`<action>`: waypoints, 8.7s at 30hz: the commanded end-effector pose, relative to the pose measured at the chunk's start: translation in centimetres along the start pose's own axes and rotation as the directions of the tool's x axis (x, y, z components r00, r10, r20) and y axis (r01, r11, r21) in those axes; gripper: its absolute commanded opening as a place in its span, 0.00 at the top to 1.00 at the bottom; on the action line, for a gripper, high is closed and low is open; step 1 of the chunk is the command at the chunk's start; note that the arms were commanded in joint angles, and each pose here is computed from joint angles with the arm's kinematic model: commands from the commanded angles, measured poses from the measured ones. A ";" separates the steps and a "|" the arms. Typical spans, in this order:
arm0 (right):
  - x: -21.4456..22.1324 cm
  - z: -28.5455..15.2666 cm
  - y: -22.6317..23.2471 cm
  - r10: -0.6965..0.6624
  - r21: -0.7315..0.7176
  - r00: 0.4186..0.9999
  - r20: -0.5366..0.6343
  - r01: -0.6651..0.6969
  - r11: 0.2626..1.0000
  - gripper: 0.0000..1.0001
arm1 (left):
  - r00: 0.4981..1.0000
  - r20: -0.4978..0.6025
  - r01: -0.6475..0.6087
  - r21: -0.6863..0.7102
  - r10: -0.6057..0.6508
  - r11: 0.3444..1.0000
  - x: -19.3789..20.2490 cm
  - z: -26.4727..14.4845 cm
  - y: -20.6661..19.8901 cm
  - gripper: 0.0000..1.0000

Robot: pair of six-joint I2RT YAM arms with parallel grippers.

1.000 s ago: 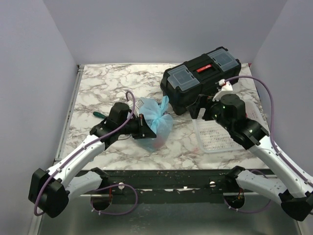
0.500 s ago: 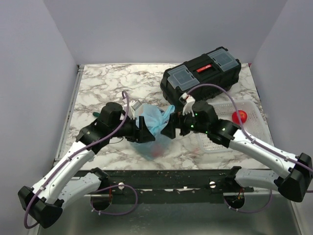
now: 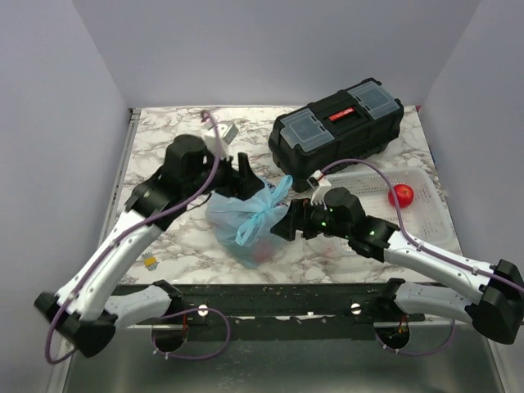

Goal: Take the fake fruits out of the plastic bag
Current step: Untie the plastic bag at the center of the board.

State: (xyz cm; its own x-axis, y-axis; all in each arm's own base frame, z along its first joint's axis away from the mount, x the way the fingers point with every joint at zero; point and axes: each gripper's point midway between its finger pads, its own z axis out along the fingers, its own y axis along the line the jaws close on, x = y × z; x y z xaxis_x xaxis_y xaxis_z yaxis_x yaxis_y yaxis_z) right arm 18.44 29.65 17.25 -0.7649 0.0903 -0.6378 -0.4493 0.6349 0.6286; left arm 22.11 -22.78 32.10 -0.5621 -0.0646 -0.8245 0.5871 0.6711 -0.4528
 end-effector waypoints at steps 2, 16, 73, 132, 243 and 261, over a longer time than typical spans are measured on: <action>-1.0 0.6 0.2 -0.034 -0.002 0.999 0.032 0.034 0.999 0.11 | 0.972 -0.237 -0.080 -0.274 0.014 0.958 0.5 5.2 5.9 0.35; -3.7 1.4 -2.1 0.005 0.090 0.974 0.226 -0.026 0.996 0.21 | 0.870 -0.493 -0.159 -0.230 0.025 0.960 9.0 11.7 7.7 0.37; -0.5 5.7 -5.4 -0.038 0.207 0.997 0.061 0.025 0.978 0.99 | 0.942 -0.296 -0.288 -0.470 0.158 0.834 3.5 6.4 10.3 1.00; -3.5 5.7 -0.4 -0.200 0.105 0.979 0.032 0.196 0.975 0.99 | 0.977 -0.105 -0.211 -0.473 0.183 0.856 0.5 3.6 10.7 0.69; -4.6 2.3 -1.0 -0.201 0.183 0.977 0.077 0.185 0.966 0.52 | 0.958 -0.136 -0.284 -0.544 0.252 0.789 -0.7 3.0 11.7 1.00; -11.8 4.5 -1.1 -0.246 0.290 0.961 0.126 0.202 0.936 0.00 | 0.962 -0.066 -0.259 -0.515 0.263 0.817 -1.2 2.2 10.7 1.00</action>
State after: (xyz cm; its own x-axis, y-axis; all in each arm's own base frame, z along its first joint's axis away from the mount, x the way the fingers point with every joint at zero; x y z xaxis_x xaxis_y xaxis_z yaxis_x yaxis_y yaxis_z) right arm 27.73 32.32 23.09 -0.5700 0.0572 -0.8196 -0.4859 0.7809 0.3924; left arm 30.39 -16.97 26.23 -0.4590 0.2027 -0.8650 0.3175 0.9468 0.0534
